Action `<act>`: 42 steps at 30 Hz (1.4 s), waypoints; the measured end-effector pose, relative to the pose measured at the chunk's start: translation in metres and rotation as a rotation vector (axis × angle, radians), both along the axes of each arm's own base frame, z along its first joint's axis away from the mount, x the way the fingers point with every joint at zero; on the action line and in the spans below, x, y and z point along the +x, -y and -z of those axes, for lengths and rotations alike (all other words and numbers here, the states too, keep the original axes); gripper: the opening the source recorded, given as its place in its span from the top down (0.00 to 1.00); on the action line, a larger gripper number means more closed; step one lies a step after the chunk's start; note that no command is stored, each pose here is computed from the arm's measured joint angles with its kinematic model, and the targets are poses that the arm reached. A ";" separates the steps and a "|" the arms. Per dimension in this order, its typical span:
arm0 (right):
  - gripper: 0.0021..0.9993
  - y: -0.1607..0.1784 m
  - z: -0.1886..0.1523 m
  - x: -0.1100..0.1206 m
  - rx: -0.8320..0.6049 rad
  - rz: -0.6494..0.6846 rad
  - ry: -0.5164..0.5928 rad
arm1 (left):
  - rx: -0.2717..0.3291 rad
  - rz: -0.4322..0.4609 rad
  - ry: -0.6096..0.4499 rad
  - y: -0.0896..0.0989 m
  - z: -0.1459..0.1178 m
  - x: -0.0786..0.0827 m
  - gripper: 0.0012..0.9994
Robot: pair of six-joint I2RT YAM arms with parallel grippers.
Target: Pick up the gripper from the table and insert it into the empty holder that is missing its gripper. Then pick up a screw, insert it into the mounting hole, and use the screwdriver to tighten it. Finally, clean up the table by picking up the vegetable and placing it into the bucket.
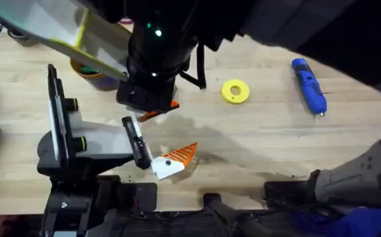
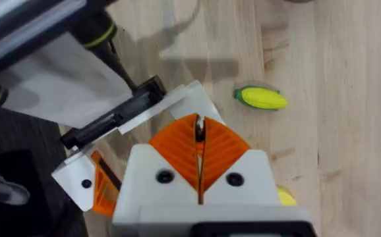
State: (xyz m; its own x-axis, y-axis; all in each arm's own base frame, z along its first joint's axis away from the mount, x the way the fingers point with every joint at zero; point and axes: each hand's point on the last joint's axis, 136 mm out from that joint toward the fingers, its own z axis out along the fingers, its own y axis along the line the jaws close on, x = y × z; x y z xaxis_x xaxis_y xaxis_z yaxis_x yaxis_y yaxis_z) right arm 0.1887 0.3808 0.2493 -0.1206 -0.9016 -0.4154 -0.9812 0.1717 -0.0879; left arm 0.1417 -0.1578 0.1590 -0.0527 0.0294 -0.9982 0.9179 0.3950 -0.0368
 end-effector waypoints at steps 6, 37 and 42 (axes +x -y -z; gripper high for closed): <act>1.00 -0.001 0.000 0.000 0.003 0.000 0.001 | 0.000 0.000 0.000 0.000 0.000 0.000 0.01; 1.00 -0.002 0.007 0.003 0.000 0.008 -0.002 | 0.000 0.000 0.000 0.000 0.000 0.000 0.01; 1.00 -0.004 0.006 0.007 0.014 0.013 0.005 | 0.000 0.000 0.000 0.000 0.000 0.000 0.01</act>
